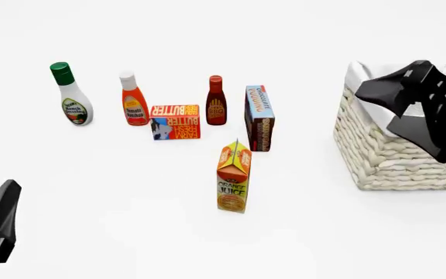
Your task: Pick the orange juice and place it in the basket.
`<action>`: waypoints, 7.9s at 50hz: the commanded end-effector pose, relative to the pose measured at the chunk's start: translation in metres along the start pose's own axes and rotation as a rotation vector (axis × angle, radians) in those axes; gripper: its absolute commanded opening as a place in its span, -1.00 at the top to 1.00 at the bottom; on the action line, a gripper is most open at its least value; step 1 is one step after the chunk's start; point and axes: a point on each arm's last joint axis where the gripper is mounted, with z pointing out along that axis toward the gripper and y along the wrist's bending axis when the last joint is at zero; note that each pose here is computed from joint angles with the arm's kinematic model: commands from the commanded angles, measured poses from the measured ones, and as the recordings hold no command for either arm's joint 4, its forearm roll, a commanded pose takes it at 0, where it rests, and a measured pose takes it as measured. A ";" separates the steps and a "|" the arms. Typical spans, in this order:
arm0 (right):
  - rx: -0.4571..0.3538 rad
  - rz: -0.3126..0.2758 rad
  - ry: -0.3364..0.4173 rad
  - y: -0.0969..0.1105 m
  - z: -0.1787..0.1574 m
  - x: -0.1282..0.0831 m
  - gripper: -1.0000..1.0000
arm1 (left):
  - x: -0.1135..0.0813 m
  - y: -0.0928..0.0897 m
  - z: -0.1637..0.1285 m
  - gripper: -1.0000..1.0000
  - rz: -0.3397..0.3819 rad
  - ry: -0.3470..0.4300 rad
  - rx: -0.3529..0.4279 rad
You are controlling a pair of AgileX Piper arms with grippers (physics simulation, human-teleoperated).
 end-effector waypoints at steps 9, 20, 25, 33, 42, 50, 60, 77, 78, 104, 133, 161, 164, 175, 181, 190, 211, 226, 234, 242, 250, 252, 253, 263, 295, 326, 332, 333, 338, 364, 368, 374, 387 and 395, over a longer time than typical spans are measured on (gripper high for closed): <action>0.075 0.026 0.151 0.026 0.025 -0.005 -1.00 | 0.000 0.000 0.000 -1.00 0.003 -0.002 0.000; 0.124 0.028 0.216 0.036 0.037 -0.007 -1.00 | 0.000 0.000 0.000 -1.00 0.003 -0.002 0.000; 0.136 0.031 0.236 0.039 0.041 -0.006 -1.00 | 0.000 0.000 0.000 -1.00 0.003 -0.002 0.000; 0.152 0.033 0.277 0.051 0.046 -0.008 -1.00 | 0.000 0.000 0.000 -1.00 0.003 -0.002 0.000; 0.188 0.039 0.332 0.058 0.052 -0.003 -1.00 | 0.000 0.000 0.000 -1.00 0.003 -0.002 0.000; 0.207 0.029 0.363 0.071 0.059 -0.007 -1.00 | 0.000 0.000 0.000 -1.00 0.003 -0.002 0.000; 0.234 0.030 0.409 0.083 0.069 -0.004 -1.00 | 0.000 0.000 0.000 -1.00 0.003 -0.002 0.000; 0.290 0.022 0.453 0.099 0.085 -0.010 -1.00 | 0.000 0.000 0.000 -1.00 0.003 -0.002 0.000; 0.298 0.021 0.458 0.099 0.086 -0.010 -1.00 | 0.000 0.000 0.000 -1.00 0.003 -0.002 0.000; 0.373 0.028 0.543 0.114 0.105 0.008 -1.00 | 0.000 0.000 0.000 -1.00 0.003 -0.002 0.000; 0.435 -0.056 0.611 0.115 0.145 0.021 -1.00 | 0.000 0.000 0.000 -1.00 0.003 -0.002 0.000; 0.465 -0.110 0.659 0.115 0.174 0.037 -1.00 | 0.000 0.000 0.000 -1.00 0.003 -0.002 0.000; 0.471 -0.121 0.668 0.114 0.179 0.040 -1.00 | 0.000 0.000 0.000 -1.00 0.003 -0.002 0.000; 0.477 -0.143 0.685 0.114 0.187 0.046 -1.00 | 0.000 0.000 0.000 -1.00 0.003 -0.002 0.000; 0.476 -0.152 0.693 0.116 0.190 0.051 -1.00 | 0.000 0.000 0.000 -1.00 0.003 -0.002 0.000; 0.482 -0.165 0.708 0.116 0.193 0.058 -1.00 | 0.000 0.000 0.000 -1.00 0.003 -0.002 0.000; 0.509 -0.189 0.738 0.110 0.201 0.068 -1.00 | 0.000 0.000 0.000 -1.00 0.003 -0.002 0.000; 0.523 -0.194 0.750 0.108 0.208 0.074 -1.00 | 0.000 0.000 0.000 -1.00 0.003 -0.002 0.000; 0.528 -0.195 0.753 0.108 0.212 0.076 -1.00 | 0.000 0.000 0.000 -1.00 0.003 -0.002 0.000; 0.529 -0.195 0.753 0.109 0.217 0.077 -1.00 | 0.000 0.000 0.000 -1.00 0.003 -0.002 0.000; 0.536 -0.198 0.759 0.107 0.223 0.080 -1.00 | 0.000 0.000 0.000 -1.00 0.003 -0.002 0.000; 0.537 -0.199 0.760 0.107 0.224 0.079 -1.00 | 0.000 0.000 0.000 -1.00 0.003 -0.002 0.000; 0.541 -0.199 0.761 0.106 0.225 0.080 -1.00 | 0.000 0.000 0.000 -1.00 0.003 -0.001 0.000; 0.548 -0.198 0.764 0.104 0.227 0.081 -1.00 | 0.000 0.000 0.000 -1.00 0.003 -0.002 0.000; 0.566 -0.203 0.777 0.100 0.237 0.086 -1.00 | 0.000 0.000 0.000 -1.00 0.003 -0.002 0.000; 0.580 -0.202 0.786 0.099 0.246 0.094 -1.00 | 0.000 0.000 0.000 -1.00 0.003 -0.002 0.000; 0.583 -0.203 0.788 0.098 0.249 0.096 -1.00 | 0.000 0.000 0.000 -1.00 0.003 -0.002 0.000; 0.583 -0.203 0.789 0.098 0.249 0.096 -1.00 | 0.000 0.000 0.000 -1.00 0.003 -0.002 0.000; 0.589 -0.203 0.792 0.096 0.249 0.099 -1.00 | 0.000 0.000 0.000 -1.00 0.003 -0.002 0.000; 0.603 -0.206 0.800 0.085 0.256 0.103 -1.00 | 0.000 0.000 0.000 -1.00 0.003 -0.002 0.000; 0.607 -0.207 0.802 0.082 0.258 0.104 -1.00 | 0.000 0.000 0.000 -1.00 0.003 -0.002 0.000; 0.616 -0.204 0.804 0.077 0.260 0.103 -1.00 | 0.000 0.000 0.000 -1.00 0.003 -0.002 0.000; 0.623 -0.207 0.809 0.072 0.266 0.106 -1.00 | 0.000 0.000 0.000 -1.00 0.003 -0.002 0.000; 0.641 -0.212 0.817 0.062 0.271 0.095 -1.00 | 0.000 0.000 0.000 -1.00 0.003 -0.002 0.000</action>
